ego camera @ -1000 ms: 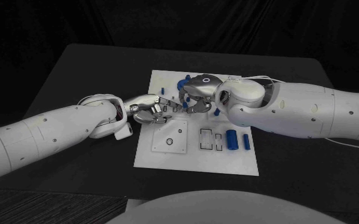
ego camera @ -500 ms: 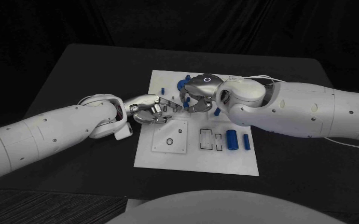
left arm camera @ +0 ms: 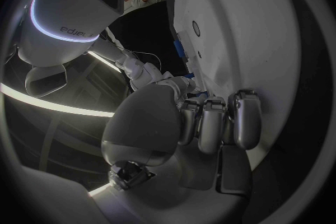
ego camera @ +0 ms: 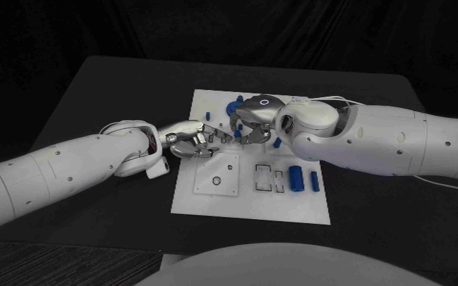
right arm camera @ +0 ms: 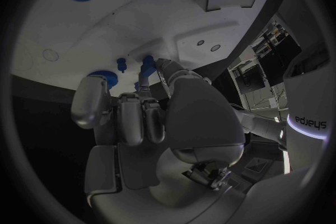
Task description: Assemble the parts on the task board
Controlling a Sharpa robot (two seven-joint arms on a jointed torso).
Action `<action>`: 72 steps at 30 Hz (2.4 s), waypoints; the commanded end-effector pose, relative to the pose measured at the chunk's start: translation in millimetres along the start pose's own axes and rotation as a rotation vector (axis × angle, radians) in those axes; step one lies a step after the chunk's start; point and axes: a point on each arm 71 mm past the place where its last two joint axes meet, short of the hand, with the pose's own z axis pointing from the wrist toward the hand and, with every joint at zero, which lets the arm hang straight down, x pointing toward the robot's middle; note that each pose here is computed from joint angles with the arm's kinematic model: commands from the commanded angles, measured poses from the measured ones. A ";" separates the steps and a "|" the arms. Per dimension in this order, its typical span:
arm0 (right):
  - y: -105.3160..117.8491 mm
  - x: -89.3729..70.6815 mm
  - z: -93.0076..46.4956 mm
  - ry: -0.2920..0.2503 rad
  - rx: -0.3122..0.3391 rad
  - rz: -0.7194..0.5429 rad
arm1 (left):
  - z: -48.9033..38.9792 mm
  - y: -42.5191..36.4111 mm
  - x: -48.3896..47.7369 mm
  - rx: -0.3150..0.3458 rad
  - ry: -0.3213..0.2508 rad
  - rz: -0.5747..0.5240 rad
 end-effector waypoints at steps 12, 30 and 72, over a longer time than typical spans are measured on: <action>1.2 1.6 0.5 0.017 0.011 -0.008 | 0.8 4.5 8.2 -0.026 0.032 -0.013; 2.9 2.1 1.6 0.025 0.010 -0.010 | 1.0 5.0 8.6 -0.031 0.038 -0.016; 5.1 -24.5 -18.5 -0.260 -0.082 0.037 | -10.3 3.3 6.0 -0.036 -0.002 -0.003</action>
